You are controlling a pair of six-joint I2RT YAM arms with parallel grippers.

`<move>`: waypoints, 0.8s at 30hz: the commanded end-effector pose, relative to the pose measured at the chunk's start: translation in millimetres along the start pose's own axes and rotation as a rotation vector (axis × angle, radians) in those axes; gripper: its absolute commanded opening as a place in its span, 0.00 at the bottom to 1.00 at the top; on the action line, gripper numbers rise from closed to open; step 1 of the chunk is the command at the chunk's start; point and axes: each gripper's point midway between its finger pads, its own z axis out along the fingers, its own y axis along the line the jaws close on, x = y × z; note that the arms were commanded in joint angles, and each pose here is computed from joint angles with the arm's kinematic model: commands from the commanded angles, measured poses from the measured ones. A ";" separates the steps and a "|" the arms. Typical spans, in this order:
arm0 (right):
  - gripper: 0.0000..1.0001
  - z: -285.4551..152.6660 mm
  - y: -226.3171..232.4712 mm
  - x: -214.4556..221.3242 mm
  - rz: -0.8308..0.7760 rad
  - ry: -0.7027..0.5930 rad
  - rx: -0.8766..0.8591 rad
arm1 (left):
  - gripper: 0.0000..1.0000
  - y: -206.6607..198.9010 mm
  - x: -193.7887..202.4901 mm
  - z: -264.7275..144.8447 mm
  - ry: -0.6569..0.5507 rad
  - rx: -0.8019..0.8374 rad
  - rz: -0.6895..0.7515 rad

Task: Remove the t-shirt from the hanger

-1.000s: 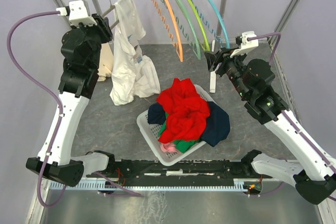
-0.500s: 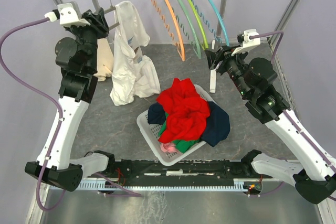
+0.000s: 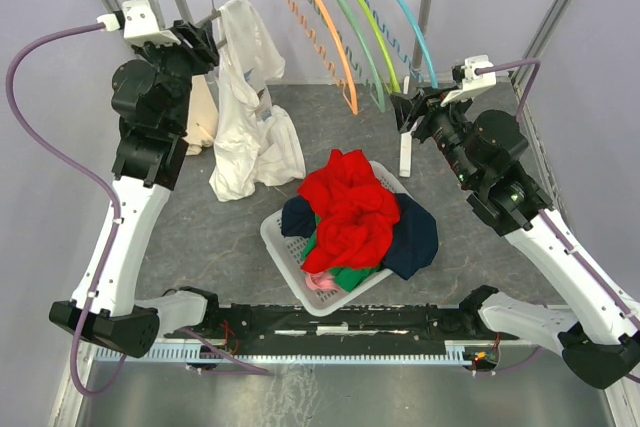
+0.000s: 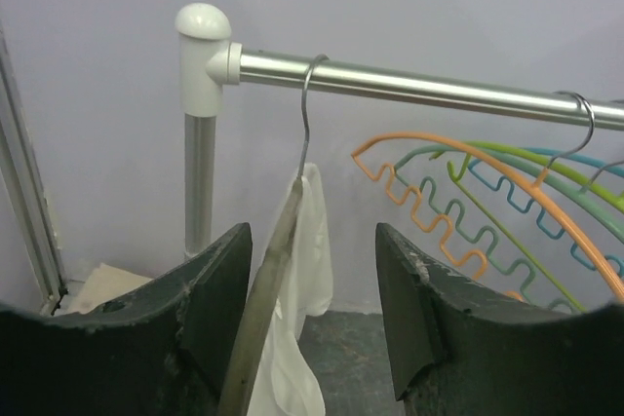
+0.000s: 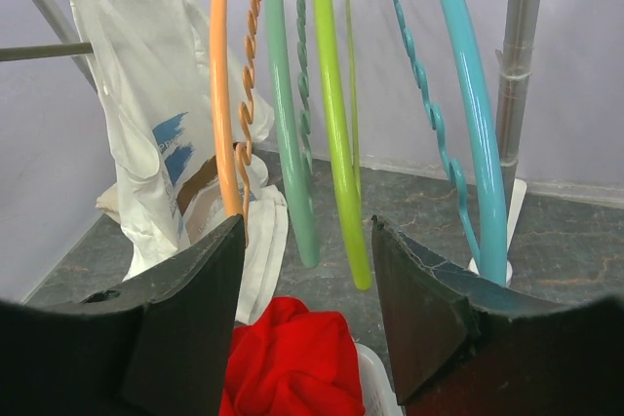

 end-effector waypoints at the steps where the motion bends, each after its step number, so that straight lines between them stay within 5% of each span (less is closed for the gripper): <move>1: 0.63 -1.1 0.3 -20.8 0.010 -0.063 0.001 | 0.62 -9.2 -9.8 -8.9 0.016 0.046 -0.040; 24: 0.63 -7.0 -0.4 -18.4 0.023 -0.064 -0.003 | 0.62 -19.6 -5.0 -2.8 0.206 0.074 0.004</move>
